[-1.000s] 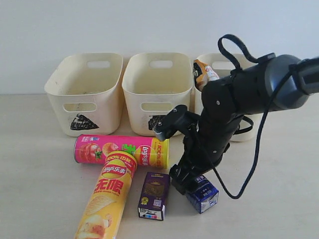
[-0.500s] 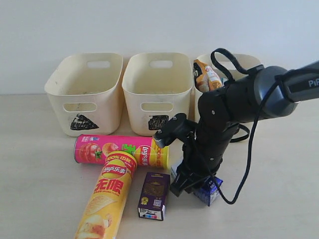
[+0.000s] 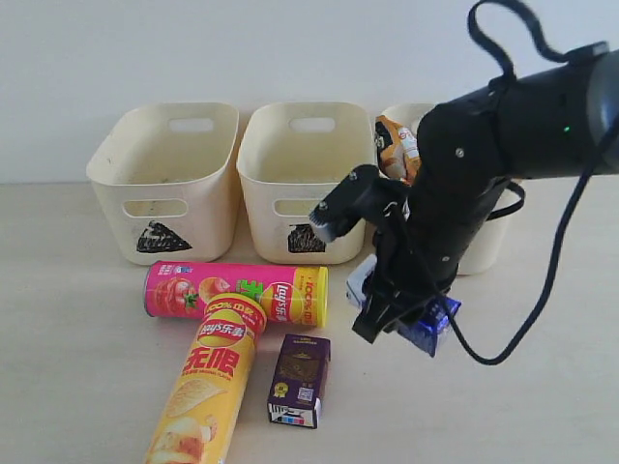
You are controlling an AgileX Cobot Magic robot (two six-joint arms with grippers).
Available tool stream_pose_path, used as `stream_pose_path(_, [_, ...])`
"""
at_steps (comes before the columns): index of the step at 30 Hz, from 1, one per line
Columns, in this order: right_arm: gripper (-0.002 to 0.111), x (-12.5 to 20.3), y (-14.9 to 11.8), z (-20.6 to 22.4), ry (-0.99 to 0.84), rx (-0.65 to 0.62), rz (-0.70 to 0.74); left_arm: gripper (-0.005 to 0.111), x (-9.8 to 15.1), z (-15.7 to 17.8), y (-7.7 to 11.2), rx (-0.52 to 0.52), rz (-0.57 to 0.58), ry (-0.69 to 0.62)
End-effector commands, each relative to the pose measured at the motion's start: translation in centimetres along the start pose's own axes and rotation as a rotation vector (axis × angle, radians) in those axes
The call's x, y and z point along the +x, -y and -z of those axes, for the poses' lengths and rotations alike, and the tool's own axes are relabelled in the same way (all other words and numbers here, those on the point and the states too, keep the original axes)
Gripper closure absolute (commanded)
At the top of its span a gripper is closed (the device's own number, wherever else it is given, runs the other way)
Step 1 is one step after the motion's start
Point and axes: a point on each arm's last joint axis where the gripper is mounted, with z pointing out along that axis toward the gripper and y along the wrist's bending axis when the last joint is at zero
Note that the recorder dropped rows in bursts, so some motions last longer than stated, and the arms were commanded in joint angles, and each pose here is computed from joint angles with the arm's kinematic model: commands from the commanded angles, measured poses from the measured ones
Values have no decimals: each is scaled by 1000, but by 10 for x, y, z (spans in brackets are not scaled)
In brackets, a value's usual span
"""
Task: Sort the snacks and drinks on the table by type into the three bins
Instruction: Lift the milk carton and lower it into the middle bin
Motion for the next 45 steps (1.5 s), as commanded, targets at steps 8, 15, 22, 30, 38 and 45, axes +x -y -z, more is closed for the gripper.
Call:
stream_pose_path(8, [108,-42,19,70,446,171,-6,103,-2,1,0,8,11,14])
stream_pose_path(15, [108,-84,34,78,673,253,6,103,-2,1,0,8,11,14])
stream_pose_path(22, [108,-117,52,58,732,298,31,103,-2,1,0,8,11,14])
stream_pose_path(30, [108,-122,86,35,751,349,-22,103,-2,1,0,8,11,14])
stream_pose_path(38, [108,-126,94,7,822,376,-36,103,-2,1,0,8,11,14])
stream_pose_path(45, [105,-127,95,-19,834,375,-41,103,-2,1,0,8,11,14])
